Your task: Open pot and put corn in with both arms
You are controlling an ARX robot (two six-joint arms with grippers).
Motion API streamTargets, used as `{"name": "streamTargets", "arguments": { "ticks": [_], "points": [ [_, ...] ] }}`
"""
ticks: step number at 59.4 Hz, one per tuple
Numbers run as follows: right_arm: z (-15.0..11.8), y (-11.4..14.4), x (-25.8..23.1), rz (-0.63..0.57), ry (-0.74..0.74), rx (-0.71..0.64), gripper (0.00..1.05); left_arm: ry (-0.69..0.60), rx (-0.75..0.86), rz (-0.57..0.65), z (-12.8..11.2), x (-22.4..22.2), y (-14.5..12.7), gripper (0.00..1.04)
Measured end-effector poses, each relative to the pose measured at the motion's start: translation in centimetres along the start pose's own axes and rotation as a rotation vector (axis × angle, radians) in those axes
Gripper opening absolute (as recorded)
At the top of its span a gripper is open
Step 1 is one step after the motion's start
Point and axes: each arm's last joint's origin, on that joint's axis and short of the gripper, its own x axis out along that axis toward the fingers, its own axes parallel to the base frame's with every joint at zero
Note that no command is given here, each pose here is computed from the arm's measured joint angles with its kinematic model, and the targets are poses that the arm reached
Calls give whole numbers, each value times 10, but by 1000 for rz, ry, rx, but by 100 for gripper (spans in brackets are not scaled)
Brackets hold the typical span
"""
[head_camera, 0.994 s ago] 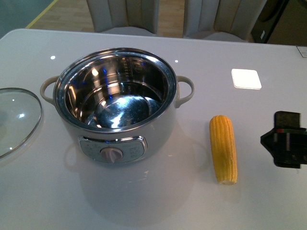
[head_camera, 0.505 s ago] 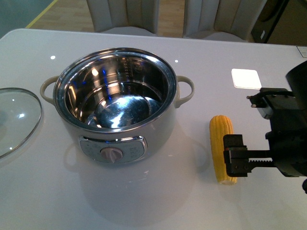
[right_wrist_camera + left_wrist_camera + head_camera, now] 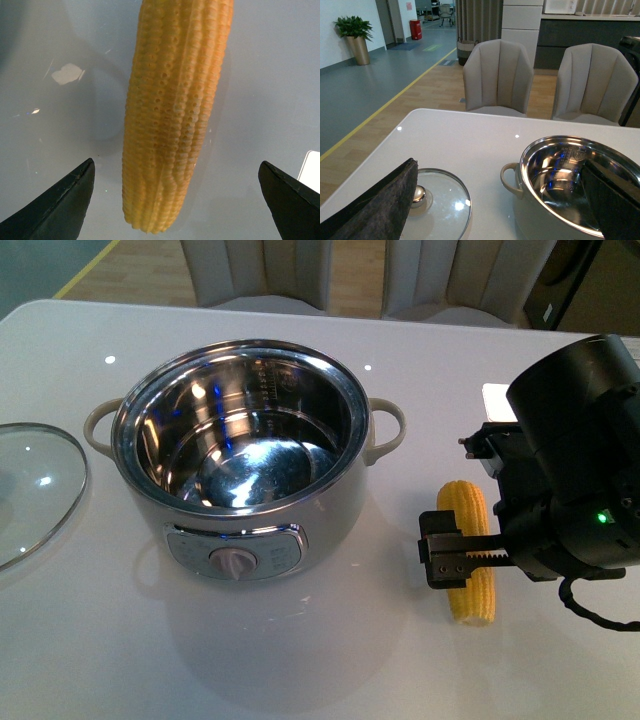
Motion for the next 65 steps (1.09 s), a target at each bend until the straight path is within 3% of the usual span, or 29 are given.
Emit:
{"name": "streamTargets", "arguments": {
  "ticks": [65],
  "points": [
    [4,3,33,15,94,19,96,0,0,0,0,0,0,98]
  ]
}}
